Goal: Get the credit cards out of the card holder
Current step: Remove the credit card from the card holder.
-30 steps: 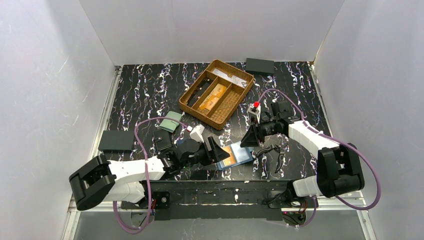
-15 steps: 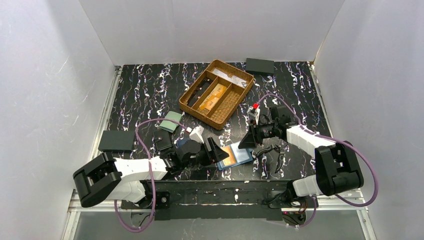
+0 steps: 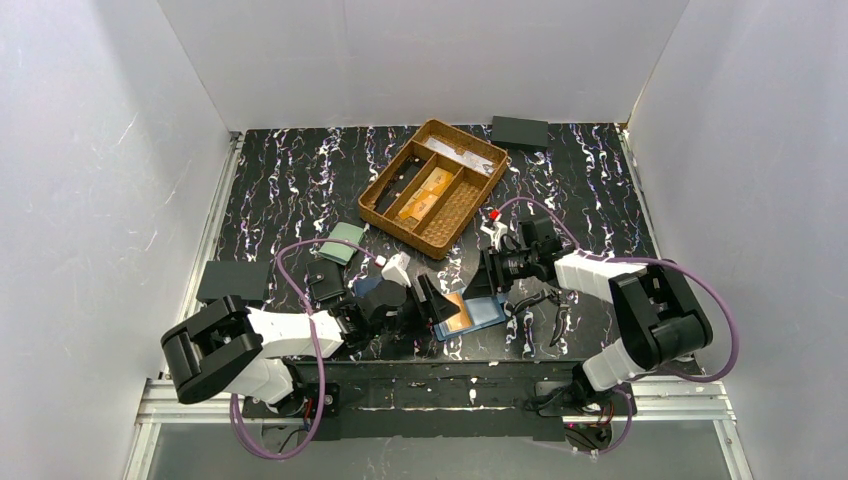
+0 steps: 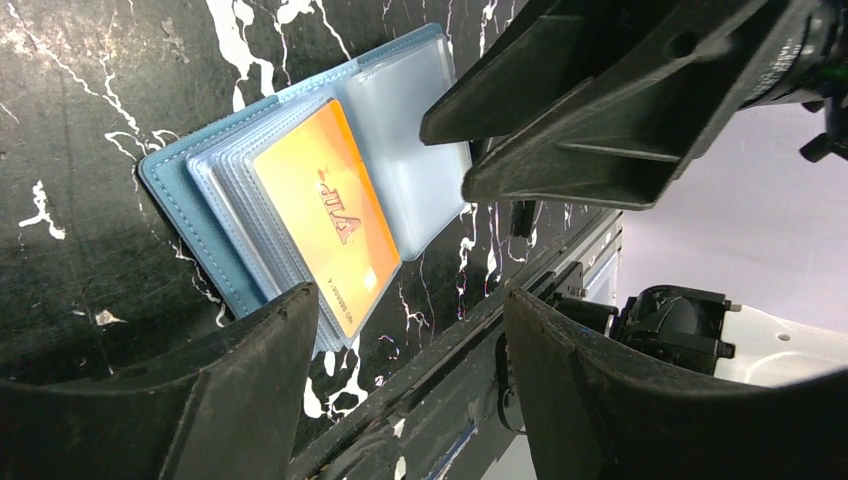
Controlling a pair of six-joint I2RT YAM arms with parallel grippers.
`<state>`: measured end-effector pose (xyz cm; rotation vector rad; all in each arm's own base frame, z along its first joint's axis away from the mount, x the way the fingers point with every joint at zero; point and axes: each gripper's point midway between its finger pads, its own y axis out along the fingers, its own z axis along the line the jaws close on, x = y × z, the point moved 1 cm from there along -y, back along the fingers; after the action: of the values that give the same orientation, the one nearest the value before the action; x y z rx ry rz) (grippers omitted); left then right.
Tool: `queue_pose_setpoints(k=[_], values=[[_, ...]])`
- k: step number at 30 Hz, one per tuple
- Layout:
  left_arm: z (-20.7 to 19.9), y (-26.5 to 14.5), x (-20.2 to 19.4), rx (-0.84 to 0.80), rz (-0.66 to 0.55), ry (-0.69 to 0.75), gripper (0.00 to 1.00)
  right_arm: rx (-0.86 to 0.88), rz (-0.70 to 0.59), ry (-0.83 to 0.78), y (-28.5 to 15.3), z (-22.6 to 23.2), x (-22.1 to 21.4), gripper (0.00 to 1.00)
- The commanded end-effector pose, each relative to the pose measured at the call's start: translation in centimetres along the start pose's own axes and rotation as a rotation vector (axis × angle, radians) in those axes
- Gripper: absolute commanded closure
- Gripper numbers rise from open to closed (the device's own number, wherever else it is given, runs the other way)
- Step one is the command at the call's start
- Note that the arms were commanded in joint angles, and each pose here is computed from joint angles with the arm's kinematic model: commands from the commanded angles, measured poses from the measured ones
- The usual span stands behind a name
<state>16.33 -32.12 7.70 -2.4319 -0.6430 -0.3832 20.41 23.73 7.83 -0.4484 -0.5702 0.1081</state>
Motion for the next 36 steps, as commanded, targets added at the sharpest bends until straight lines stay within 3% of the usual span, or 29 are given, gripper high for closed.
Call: queue_pose_setpoints(k=[1, 16, 36], values=[[-0.8, 0.3, 0.9, -0.019, -0.051, 0.000, 0.34, -0.019, -0.012, 0.011, 0.5, -0.3, 1.0, 0.50], [-0.2, 1.0, 1.0, -0.011, -0.063, -0.005, 0.43, -0.043, 0.034, 0.053, 1.3, -1.4, 0.1, 0.51], [0.8, 1.3, 0.6, 0.017, -0.046, -0.012, 0.45, -0.054, 0.063, 0.093, 1.7, -2.1, -0.3, 0.54]])
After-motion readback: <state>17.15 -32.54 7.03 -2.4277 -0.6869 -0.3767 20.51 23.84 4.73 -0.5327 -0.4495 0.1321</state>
